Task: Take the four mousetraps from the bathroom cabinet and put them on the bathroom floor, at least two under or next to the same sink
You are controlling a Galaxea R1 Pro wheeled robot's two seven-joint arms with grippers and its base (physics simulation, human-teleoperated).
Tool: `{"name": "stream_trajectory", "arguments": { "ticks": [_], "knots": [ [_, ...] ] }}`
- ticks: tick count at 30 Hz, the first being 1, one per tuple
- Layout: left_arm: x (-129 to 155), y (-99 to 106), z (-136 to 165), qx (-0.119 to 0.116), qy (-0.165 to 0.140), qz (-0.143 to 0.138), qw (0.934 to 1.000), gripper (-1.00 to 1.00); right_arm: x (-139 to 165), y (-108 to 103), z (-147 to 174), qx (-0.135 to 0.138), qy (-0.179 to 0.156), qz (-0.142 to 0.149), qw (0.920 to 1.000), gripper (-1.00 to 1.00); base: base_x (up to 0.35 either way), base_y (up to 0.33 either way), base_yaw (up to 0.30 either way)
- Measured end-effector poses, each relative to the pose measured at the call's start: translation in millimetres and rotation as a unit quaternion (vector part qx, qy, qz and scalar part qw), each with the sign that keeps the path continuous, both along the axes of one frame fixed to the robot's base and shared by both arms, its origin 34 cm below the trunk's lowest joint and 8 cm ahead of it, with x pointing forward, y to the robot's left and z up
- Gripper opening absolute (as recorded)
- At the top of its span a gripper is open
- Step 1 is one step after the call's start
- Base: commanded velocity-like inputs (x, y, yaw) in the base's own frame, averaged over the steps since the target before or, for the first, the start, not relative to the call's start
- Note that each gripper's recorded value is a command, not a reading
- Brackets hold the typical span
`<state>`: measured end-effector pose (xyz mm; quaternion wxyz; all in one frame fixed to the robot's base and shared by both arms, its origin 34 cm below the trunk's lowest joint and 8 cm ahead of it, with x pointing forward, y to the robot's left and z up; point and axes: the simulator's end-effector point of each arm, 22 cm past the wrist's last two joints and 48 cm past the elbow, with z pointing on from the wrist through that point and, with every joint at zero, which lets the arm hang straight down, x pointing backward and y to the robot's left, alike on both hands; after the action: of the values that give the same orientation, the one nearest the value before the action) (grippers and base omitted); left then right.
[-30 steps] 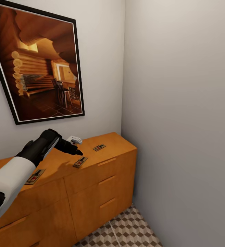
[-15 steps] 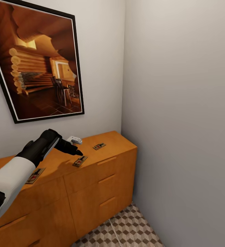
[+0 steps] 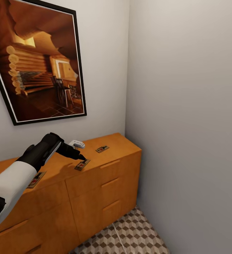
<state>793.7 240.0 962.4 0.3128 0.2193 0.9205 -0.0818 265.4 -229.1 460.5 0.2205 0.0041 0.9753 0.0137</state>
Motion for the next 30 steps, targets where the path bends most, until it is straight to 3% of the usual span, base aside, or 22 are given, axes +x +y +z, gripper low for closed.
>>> {"name": "stream_trajectory", "arguments": {
  "ticks": [30],
  "knots": [
    [0, 8, -34, 0.003, 0.034, 0.010, 0.9994, 1.00, -10, 0, -3, 0.000, 0.014, 0.000, 0.9999, 1.00, 0.000, 0.000, 0.000]
  ]
}}
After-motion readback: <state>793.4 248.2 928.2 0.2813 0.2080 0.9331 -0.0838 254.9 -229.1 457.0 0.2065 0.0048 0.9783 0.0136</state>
